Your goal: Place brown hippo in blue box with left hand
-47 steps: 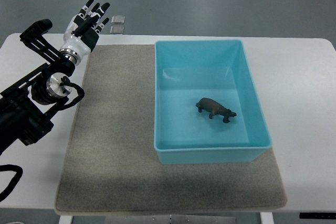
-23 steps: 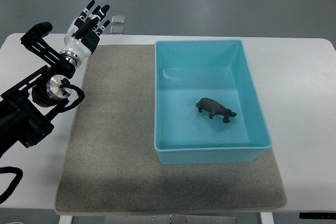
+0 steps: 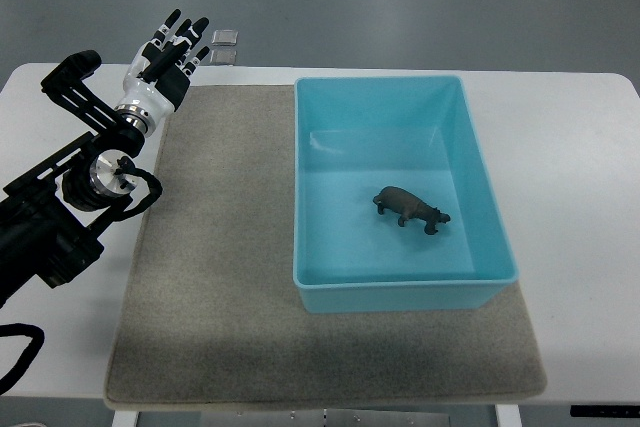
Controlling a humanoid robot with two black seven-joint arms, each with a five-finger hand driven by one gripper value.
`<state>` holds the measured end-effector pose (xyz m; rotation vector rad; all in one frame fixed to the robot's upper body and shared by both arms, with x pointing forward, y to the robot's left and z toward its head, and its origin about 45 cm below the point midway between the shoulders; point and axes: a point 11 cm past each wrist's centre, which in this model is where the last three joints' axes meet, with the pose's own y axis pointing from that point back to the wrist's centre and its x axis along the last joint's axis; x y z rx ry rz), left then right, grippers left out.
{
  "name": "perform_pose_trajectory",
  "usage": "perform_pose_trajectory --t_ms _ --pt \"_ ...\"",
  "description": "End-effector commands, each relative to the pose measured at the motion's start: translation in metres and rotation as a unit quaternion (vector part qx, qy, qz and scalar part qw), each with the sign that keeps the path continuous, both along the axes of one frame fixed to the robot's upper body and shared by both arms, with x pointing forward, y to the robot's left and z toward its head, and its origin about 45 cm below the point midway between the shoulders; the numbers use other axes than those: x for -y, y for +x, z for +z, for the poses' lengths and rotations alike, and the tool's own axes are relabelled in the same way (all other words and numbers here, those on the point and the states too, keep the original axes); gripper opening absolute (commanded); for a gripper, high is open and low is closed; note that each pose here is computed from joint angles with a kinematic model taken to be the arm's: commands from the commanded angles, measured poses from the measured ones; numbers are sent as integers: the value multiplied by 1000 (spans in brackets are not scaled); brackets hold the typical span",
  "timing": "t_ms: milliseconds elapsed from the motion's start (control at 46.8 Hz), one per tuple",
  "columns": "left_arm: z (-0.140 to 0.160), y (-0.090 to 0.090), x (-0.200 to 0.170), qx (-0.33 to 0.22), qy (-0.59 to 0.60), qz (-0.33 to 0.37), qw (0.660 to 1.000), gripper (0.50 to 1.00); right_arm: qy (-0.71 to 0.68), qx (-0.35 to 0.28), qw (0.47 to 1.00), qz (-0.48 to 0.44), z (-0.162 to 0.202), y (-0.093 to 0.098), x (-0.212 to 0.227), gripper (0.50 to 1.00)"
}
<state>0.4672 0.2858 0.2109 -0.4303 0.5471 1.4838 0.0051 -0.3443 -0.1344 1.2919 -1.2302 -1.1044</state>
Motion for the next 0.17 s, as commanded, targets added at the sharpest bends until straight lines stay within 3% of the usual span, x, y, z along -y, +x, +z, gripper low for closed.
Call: perform_pose_trajectory --t_ms 0,150 --pt "0 0 0 0 1 0 1000 996 3 0 1000 -1 0 0 -1 936" --pt "0 0 -1 0 1 0 1000 996 10 -2 1000 2 0 -1 -4 936"
